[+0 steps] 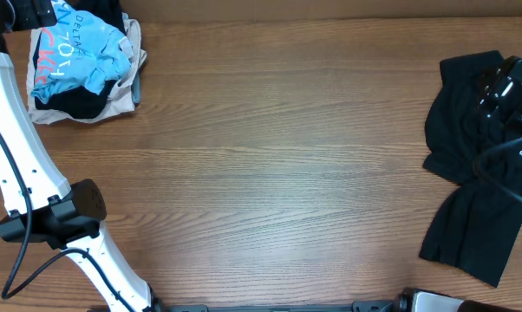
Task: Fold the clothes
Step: 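Release the T-shirt on the pile and lower the right arm to rest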
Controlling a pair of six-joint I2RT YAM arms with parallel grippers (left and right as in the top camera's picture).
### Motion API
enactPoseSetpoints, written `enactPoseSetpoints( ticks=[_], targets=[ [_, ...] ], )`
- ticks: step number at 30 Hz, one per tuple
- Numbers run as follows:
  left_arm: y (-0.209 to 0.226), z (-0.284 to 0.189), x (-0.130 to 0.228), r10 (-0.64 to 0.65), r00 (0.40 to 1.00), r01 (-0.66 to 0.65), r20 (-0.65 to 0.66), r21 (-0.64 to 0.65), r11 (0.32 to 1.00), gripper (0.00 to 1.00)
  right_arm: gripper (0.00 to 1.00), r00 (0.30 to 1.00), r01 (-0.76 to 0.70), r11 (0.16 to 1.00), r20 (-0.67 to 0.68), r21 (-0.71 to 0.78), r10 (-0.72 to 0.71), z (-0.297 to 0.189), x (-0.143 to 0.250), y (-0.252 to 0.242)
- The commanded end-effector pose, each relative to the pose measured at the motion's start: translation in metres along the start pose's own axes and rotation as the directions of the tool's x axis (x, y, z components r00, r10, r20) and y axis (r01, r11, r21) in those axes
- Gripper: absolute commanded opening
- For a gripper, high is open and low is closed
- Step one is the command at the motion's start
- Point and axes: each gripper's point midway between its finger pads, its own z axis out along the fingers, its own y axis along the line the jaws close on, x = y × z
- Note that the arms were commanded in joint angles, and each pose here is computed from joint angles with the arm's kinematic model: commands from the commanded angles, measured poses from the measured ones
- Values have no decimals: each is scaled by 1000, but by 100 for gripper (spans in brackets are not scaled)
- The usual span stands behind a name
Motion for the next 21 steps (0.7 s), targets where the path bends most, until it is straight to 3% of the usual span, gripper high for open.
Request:
enactPoseSetpoints(
  ticks=[1, 10, 16, 21],
  targets=[
    [1, -3, -2, -5, 1000, 5, 8, 4, 1000, 100, 100, 1000, -2, 1000, -3, -6, 2, 3, -3, 1],
    [1, -3, -2, -5, 1000, 5, 8, 4, 1000, 100, 100, 998, 20, 1000, -52, -12, -21, 30, -5, 8],
    [1, -3, -2, -5, 1000, 5, 8, 4, 1000, 100, 100, 985, 132, 991, 106, 13, -133, 34, -28, 38],
    [1, -3, -2, -5, 1000, 5, 8, 4, 1000, 100, 100, 974, 153, 986, 181, -65, -139, 42, -31, 56]
  ],
)
